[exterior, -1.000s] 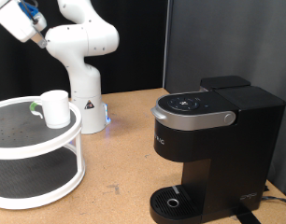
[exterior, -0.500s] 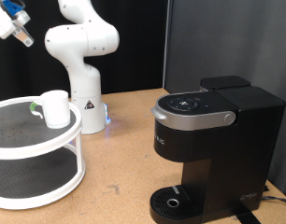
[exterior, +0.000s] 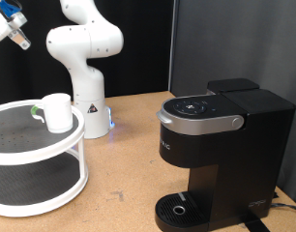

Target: Make a cup of coffee with the keurig machine

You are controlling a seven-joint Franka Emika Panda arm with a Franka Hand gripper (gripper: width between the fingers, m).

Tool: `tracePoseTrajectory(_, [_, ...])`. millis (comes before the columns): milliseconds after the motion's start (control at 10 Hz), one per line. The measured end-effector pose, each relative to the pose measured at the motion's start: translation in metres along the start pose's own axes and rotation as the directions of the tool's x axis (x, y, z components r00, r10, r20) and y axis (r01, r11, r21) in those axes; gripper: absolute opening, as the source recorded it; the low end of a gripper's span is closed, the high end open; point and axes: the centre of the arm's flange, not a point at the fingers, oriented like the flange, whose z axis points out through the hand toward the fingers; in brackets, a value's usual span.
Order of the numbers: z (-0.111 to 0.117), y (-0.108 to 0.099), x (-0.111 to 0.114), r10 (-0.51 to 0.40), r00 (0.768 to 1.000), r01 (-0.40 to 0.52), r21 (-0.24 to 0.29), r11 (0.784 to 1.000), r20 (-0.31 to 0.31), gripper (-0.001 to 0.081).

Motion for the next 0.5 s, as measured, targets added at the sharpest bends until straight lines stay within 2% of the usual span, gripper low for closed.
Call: tracePoseTrajectory(500, [0.014, 0.008, -0.018, -0.020, 1.000, 0.020, 0.009, 1.000, 0.006, 0.0000])
